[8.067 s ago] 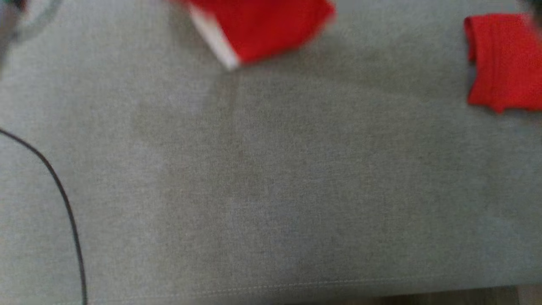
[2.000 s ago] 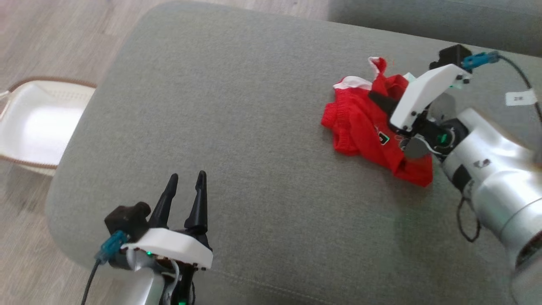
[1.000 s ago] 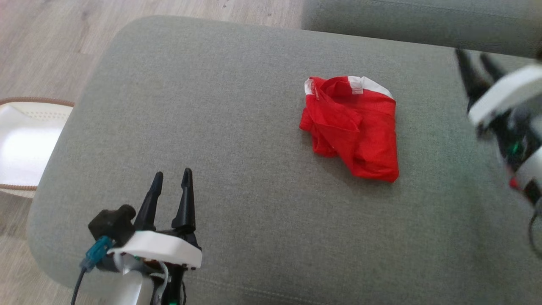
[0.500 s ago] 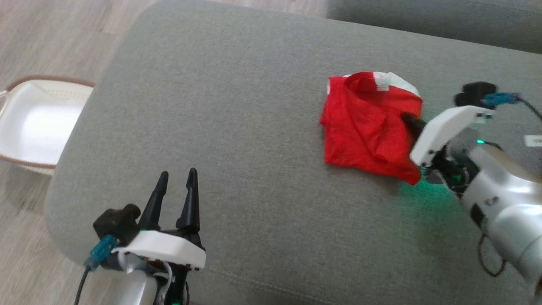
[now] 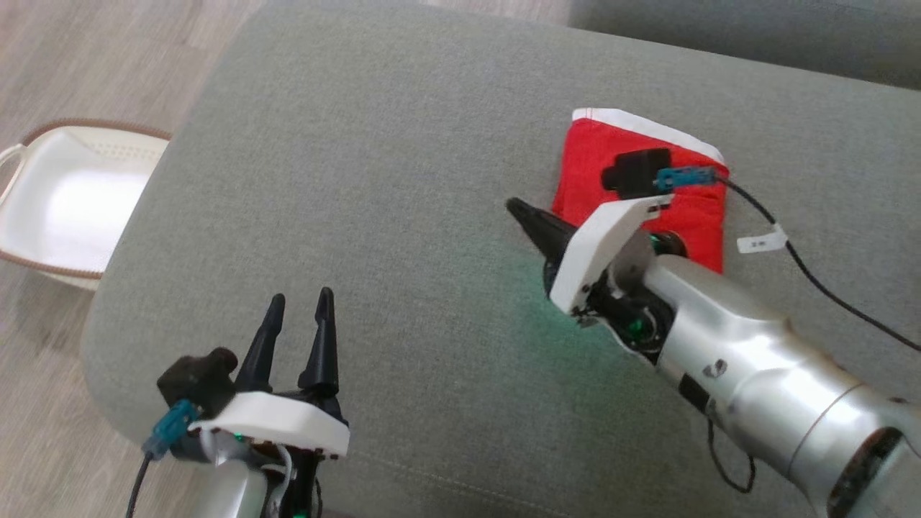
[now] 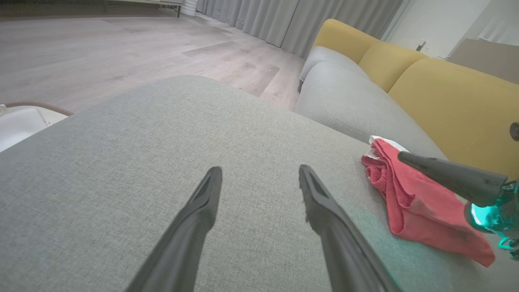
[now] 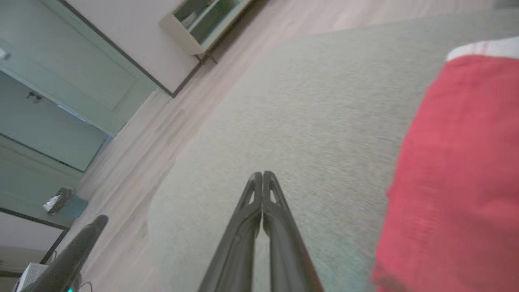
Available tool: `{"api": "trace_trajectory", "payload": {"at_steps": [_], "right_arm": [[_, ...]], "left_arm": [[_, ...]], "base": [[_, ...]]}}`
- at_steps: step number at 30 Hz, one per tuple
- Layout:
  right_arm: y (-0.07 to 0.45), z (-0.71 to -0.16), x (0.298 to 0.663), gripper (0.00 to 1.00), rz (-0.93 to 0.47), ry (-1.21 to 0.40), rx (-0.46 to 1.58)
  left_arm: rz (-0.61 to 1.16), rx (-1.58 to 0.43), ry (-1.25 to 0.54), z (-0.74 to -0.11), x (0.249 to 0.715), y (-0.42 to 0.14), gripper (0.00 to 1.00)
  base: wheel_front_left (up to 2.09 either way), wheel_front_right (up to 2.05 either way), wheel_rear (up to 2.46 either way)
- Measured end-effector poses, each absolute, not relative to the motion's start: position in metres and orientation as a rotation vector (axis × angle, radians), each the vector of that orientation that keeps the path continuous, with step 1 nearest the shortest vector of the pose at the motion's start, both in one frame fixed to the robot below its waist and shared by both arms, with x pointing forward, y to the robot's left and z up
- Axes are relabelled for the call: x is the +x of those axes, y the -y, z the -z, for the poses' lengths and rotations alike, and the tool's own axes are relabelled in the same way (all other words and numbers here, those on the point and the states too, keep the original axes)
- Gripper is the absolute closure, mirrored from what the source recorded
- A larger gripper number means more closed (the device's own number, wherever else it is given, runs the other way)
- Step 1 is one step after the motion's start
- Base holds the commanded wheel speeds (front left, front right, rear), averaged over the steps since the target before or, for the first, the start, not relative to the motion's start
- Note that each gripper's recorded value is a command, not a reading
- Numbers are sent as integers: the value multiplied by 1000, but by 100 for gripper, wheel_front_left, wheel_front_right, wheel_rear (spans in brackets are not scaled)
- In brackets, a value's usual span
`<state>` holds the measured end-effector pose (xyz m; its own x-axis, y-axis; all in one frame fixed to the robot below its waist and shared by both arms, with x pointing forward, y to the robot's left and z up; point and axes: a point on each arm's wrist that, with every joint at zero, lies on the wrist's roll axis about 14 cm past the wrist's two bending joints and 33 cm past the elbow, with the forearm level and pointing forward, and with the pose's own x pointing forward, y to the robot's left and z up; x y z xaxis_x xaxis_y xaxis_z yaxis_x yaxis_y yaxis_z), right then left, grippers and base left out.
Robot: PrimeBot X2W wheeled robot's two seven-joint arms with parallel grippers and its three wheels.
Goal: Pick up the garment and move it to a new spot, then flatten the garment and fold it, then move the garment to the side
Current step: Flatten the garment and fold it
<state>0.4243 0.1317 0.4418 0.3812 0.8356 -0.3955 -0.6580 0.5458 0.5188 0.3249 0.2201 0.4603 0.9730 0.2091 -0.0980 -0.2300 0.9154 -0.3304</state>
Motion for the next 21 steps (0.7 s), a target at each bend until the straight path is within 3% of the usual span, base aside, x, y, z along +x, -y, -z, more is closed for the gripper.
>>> {"api": "trace_trajectory", "payload": {"at_steps": [6,7,8,9,17,21], "right_arm": [[-124,-480,427,100,-1002,-463,297],[-116,-486,431,68,-991,-422,285],[-106,-493,436,28,-976,-379,276],[-96,-500,442,0,-958,-340,269],[7,-585,489,0,-739,-4,174],[70,-601,489,0,-571,94,173]], "left_arm": [[-194,-347,-31,-470,330,-214,0],[-186,-341,-22,-473,331,-212,0],[-176,-334,-11,-476,333,-211,0],[-169,-329,1,-480,334,-210,0],[-113,-300,82,-505,342,-202,0],[-79,-275,103,-512,342,-198,0]], "base": [[0,0,0],[0,0,0],[0,0,0],[0,0,0],[0,0,0],[0,0,0]]}}
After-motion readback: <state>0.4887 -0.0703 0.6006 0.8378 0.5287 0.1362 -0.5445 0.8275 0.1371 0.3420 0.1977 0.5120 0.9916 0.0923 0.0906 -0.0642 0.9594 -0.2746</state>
